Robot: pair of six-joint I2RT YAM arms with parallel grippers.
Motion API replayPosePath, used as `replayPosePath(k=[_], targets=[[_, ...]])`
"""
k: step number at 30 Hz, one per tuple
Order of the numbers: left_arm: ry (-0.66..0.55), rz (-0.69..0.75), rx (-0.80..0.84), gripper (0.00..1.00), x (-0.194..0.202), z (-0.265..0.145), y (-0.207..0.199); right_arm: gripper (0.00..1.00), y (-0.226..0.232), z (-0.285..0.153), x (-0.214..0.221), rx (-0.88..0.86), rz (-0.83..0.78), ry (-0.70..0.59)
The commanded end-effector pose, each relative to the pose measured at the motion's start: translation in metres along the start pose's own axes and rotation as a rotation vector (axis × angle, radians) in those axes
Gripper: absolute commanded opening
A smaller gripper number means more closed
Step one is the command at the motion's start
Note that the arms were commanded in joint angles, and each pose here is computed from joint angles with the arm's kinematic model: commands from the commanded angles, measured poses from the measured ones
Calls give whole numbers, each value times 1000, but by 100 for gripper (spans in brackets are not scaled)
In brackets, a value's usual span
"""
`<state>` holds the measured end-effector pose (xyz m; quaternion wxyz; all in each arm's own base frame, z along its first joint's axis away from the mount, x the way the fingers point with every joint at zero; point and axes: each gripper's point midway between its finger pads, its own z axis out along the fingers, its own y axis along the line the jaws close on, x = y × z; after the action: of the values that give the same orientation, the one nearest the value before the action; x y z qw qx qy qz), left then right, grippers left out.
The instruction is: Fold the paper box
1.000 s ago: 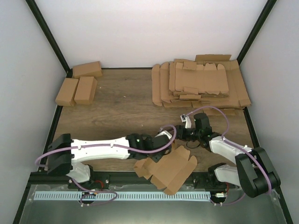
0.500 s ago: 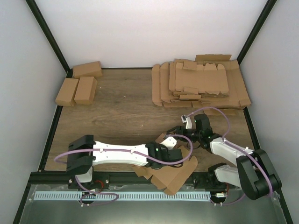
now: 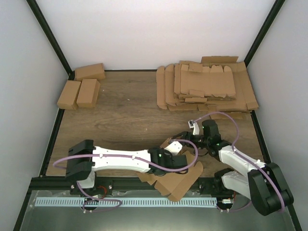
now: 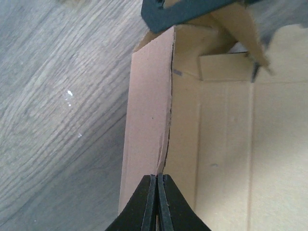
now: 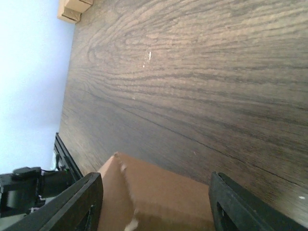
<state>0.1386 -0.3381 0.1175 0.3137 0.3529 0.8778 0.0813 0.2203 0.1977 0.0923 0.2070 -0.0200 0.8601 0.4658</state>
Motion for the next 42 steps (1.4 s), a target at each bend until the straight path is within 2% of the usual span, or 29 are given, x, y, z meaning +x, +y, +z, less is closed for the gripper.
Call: replayPosePath(k=[1,4,13,18,23,28,34,39,42], targets=[[-74,-3,113,4,-12,-26,-19,66,-7,-3,10,-5,13,-7],[-75,-8,152,4,-13,-27,-27,73,-9,-6,10,3,9,-35],[-62,0,153,4,-10,-25,-31,82,-10,-20,2,50,-22,-141],[-59,4,144,4,-8,-24,-30,95,-7,-32,-11,93,-37,-212],[-55,6,135,4,-7,-22,-29,98,-12,-43,-24,188,-27,-263],[-58,1,130,4,-6,-22,-27,97,-9,-51,-41,240,-56,-303],[-60,-6,134,4,-6,-23,-26,95,-3,-47,-59,255,-69,-288],[-61,-11,143,4,-6,-24,-27,86,-9,-30,-64,245,-34,-204],[-59,-14,146,4,-5,-23,-28,75,-14,-17,-62,219,-14,-150]])
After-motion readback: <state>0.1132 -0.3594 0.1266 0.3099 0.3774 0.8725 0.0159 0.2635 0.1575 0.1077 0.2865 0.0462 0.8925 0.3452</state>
